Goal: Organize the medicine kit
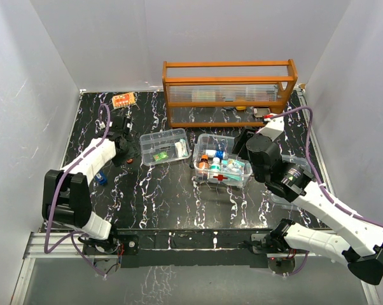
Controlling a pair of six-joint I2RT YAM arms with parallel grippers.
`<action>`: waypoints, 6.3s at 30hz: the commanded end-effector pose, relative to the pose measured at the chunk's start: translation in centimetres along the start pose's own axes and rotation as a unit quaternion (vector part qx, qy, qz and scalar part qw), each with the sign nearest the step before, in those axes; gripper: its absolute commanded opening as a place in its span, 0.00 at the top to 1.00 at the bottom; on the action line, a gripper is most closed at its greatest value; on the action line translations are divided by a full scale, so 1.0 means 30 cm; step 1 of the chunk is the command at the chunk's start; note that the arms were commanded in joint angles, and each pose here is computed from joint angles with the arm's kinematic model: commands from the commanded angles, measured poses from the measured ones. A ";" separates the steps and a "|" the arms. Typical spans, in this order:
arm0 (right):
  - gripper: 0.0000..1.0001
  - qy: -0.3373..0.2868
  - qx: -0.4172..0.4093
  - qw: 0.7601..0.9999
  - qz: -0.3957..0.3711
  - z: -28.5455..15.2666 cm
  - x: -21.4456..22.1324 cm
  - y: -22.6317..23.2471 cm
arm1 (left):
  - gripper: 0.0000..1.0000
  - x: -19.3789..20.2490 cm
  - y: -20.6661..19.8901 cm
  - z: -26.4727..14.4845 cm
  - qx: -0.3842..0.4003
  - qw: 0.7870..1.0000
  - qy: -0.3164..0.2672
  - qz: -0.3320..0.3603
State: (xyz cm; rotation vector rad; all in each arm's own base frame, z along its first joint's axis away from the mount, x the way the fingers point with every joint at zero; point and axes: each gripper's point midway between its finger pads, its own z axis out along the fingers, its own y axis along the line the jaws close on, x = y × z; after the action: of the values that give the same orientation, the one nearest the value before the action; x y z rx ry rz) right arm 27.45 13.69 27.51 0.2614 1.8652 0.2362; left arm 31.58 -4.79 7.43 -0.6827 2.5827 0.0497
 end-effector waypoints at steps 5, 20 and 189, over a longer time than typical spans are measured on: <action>0.49 -0.027 -0.002 0.999 0.029 -0.003 -0.050 0.008 | 0.32 -0.004 0.003 0.066 0.008 0.999 0.021 0.022; 0.49 -0.029 0.000 0.999 0.026 -0.002 -0.052 0.006 | 0.44 -0.024 -0.006 0.161 0.001 0.998 0.065 -0.008; 0.41 0.164 -0.133 0.972 -0.102 0.098 0.280 0.231 | 0.64 0.050 0.058 0.026 0.012 0.975 0.104 0.193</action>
State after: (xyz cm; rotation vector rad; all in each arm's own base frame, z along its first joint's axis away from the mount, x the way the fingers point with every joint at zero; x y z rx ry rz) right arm 27.98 20.07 19.19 -0.0435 2.1602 0.2737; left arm 30.21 -4.09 4.62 -0.1564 2.8930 0.0747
